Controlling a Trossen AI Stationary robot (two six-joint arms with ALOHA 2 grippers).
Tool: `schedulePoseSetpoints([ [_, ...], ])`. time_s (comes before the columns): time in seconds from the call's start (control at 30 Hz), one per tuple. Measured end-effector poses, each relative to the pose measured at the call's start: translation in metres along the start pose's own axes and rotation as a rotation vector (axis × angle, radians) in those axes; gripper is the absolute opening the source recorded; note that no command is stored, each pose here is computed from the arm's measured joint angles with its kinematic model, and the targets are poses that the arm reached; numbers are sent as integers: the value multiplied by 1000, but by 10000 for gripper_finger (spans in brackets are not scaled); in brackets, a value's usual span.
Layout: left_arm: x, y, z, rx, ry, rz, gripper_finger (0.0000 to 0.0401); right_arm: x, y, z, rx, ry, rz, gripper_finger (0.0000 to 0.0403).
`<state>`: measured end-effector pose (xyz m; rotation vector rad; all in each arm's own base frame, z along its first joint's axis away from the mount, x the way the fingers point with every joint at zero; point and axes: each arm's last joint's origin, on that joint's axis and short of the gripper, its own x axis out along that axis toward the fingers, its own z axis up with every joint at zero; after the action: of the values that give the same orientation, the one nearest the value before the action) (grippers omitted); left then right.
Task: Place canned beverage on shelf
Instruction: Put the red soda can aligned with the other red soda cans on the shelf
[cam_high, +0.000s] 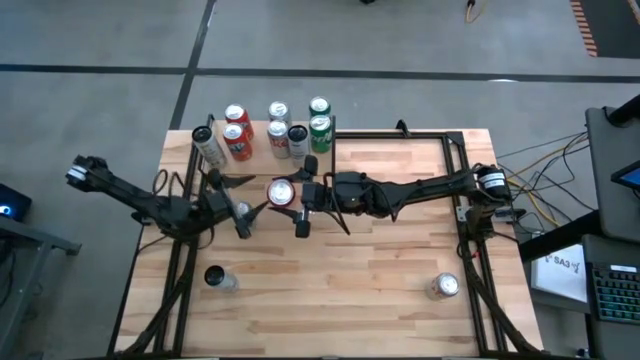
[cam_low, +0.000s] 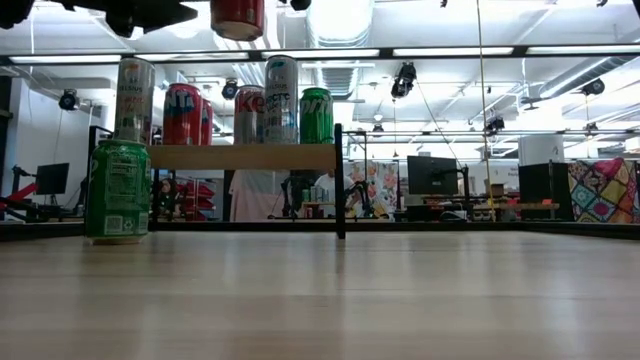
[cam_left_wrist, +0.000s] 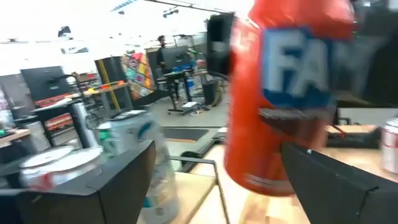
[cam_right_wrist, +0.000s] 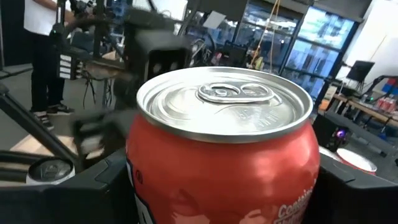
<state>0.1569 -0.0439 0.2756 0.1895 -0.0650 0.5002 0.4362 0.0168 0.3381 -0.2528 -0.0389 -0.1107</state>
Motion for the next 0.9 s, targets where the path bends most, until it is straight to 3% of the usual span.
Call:
schedulePoseSetpoints([
  [0.33, -14, 23, 13, -9, -53, 25, 244, 2, -7, -3, 25, 21, -12, 284],
  [0.7, -29, 49, 24, 44, -69, 174, 19, 21, -12, -20, 68, 21, -35, 284],
  [0.9, -45, 71, 25, -43, -127, 201, 16, 36, -18, -29, 70, 28, -55, 284],
])
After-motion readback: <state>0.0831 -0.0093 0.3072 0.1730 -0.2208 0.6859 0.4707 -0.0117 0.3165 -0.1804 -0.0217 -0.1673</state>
